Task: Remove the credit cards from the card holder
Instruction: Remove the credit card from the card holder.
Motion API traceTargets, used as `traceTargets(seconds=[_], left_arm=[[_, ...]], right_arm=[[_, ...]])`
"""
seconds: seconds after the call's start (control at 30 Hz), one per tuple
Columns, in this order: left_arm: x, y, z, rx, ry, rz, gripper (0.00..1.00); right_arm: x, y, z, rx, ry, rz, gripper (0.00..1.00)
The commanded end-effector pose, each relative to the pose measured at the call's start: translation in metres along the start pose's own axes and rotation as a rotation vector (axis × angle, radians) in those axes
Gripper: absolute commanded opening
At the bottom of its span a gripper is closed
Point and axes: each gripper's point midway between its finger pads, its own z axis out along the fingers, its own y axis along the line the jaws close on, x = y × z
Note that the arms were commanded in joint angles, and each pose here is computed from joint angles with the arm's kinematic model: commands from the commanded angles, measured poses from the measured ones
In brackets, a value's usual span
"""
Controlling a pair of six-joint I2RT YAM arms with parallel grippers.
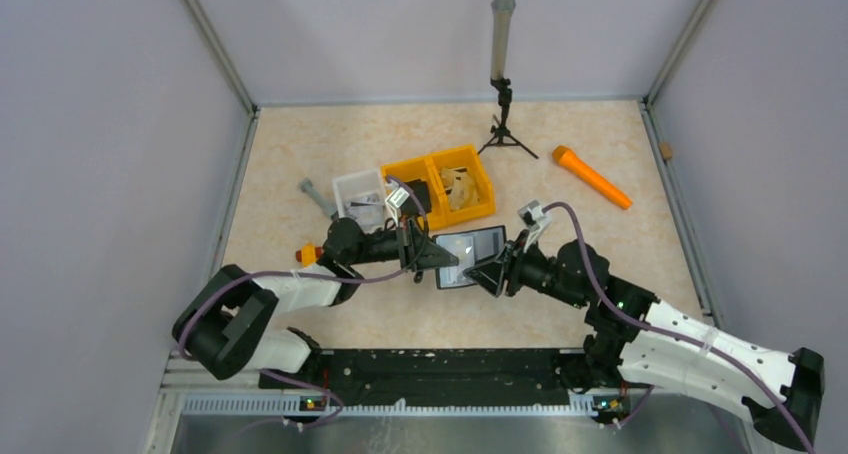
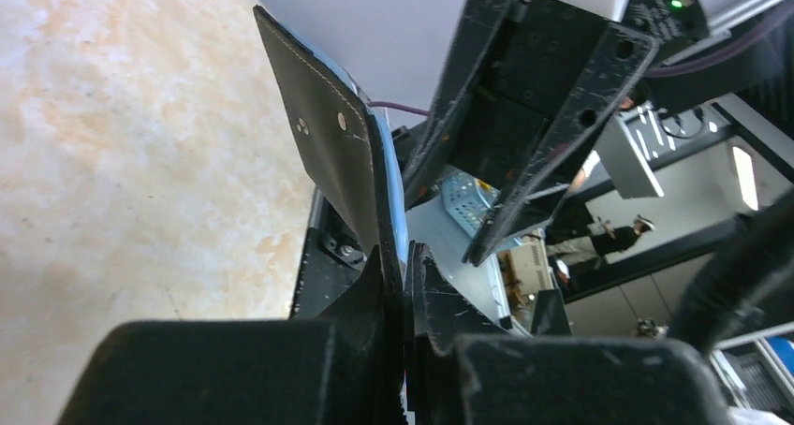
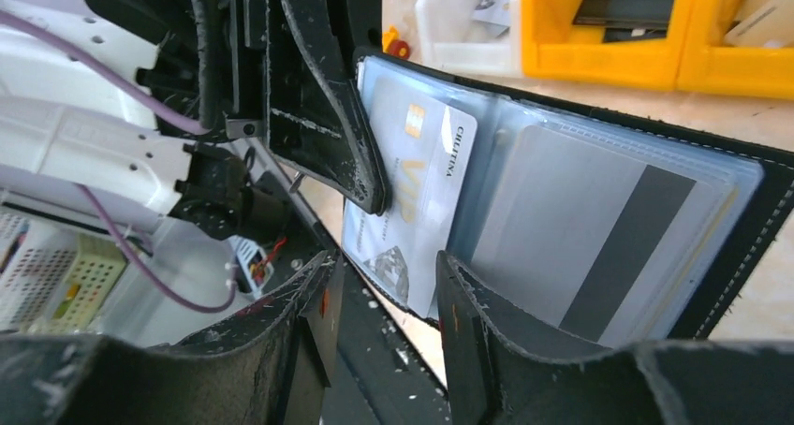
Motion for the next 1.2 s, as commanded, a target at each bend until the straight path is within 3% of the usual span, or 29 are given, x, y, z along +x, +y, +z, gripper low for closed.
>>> traceTargets(seconds=[0.0,0.5,0.7,0.83,0.9,1.0,1.17], left_arm=[[-0.007,-0.039,-0.003,0.175,-0.012,0.061,0.00],[-0.006,-0.052,-0.007,0.215,-0.008,0.079,0.00],[-0.005,-0.056,-0.009,0.221,-0.006,0.084,0.00],[-0.005,-0.058,-0.010,0.223,-0.010,0.087,0.00],[-0.005,-0.061,-0.011,0.231,-0.006,0.092,0.00],[-0.004,-0.063,-0.012,0.232,-0.001,0.098,0.05],[-0.003,-0.065,-0.014,0.221,-0.004,0.114,0.27]], right_arm=[[-0.015,0.021,0.001,-0.119,-0.047,0.034,0.42],[-0.020,0.013,0.000,-0.138,-0.077,0.115,0.41],[-0.024,0.022,-0.002,-0.190,-0.090,0.145,0.24],[-0.024,0.027,-0.002,-0.230,-0.096,0.177,0.20],[-0.025,0.028,-0.001,-0.243,-0.097,0.195,0.12],[-0.026,0.026,0.000,-0.237,-0.103,0.212,0.00],[-0.031,0.014,-0.004,-0.181,-0.149,0.224,0.00]])
